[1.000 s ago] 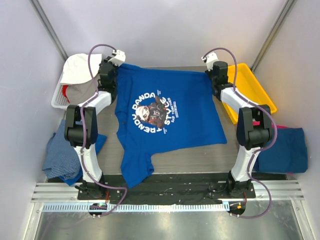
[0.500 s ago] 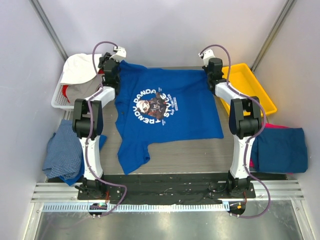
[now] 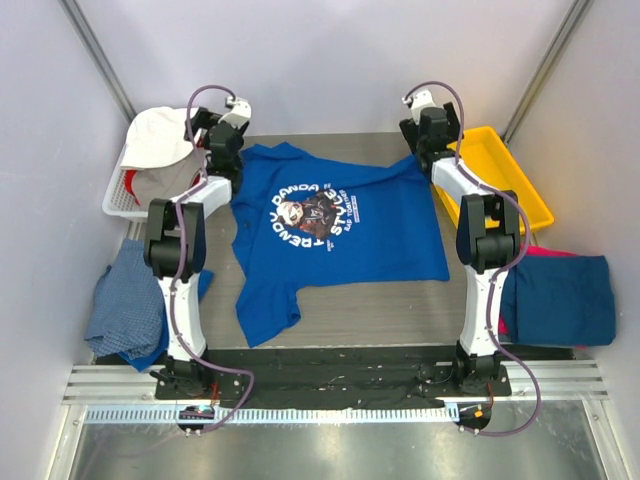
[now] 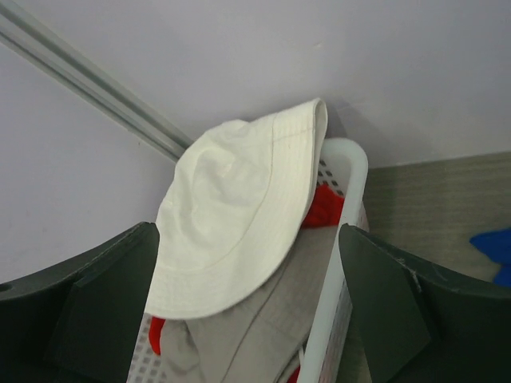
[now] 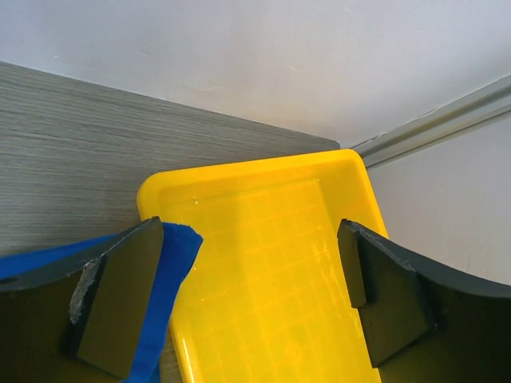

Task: Fold and stack the t-shirts
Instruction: Flatten out the tshirt

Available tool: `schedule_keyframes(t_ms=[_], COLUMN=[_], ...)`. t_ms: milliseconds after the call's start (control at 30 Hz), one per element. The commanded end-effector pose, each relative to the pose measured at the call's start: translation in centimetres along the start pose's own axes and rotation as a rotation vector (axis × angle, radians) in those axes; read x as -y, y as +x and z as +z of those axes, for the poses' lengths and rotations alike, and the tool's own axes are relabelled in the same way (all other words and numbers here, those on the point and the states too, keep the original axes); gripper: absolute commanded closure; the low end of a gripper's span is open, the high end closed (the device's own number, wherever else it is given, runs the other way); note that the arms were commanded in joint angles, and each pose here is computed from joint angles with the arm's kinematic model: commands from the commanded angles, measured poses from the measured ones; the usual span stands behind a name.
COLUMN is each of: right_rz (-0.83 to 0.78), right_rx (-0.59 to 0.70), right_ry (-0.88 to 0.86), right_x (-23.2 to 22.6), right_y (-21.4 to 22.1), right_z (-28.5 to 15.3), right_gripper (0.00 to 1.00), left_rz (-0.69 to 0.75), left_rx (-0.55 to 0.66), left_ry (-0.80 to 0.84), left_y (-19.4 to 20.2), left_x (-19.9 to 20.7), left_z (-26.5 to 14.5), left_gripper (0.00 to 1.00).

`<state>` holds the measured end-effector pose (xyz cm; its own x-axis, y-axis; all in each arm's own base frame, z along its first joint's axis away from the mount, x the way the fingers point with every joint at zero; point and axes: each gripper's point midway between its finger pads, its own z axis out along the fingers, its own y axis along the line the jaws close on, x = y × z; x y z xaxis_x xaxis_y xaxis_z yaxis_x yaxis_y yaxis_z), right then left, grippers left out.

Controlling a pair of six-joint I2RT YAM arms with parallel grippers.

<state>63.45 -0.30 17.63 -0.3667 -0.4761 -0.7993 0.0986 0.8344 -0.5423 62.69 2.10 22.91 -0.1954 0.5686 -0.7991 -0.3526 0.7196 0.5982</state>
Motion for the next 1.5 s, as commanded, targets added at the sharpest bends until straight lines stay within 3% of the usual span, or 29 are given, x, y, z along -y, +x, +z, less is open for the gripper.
schedule_keyframes(t_ms=[0,33,100,133,200,233,300,500,867,1467], right_rz=[0.062,0.073,0.067,0.066,0.031,0.019,-0.025,-0.130,-0.314,-0.369], right_rx=[0.068,0.076,0.050,0.043,-0.020,-0.036,-0.098,-0.232,-0.394,-0.490], right_ry=[0.029,0.026,-0.026,-0.040,-0.118,-0.151,-0.243,-0.402,-0.562,-0.669], right_x=[2.6,3.1,2.4,2.3,1.2,0.7,-0.8,-2.1,-4.1,-7.2], right_y=[-4.5,-5.2,-5.2,-5.2,-4.0,-3.6,-1.8,3.6,11.1,15.6], right_z=[-1.8,-2.5,-3.7,-4.1,-6.0,-6.8,-9.3,-15.7,-21.1,-22.6], right_gripper=[0.00,0.00,0.00,0.00,0.00,0.00,0.00,0.00,0.00,0.00], left_rz=[-0.114,-0.073,-0.091,-0.061,-0.048,0.004,0.034,0.235,0.377,0.428], left_rx=[0.052,-0.022,-0.028,-0.117,-0.119,-0.184,-0.202,-0.377,-0.504,-0.599], left_ry=[-0.002,0.080,0.197,0.291,0.433,0.521,0.605,0.824,0.893,0.993], left_y=[-5.6,-3.7,-5.0,-3.1,-3.6,-1.7,-1.1,6.1,11.6,14.9], left_x=[-5.3,-4.0,-4.5,-3.4,-2.9,-2.0,-1.6,0.4,2.4,6.2], left_z=[-4.1,-5.3,-7.4,-9.0,-11.5,-13.4,-15.7,-22.2,-24.0,-28.1], left_gripper=[0.00,0.00,0.00,0.00,0.00,0.00,0.00,0.00,0.00,0.00])
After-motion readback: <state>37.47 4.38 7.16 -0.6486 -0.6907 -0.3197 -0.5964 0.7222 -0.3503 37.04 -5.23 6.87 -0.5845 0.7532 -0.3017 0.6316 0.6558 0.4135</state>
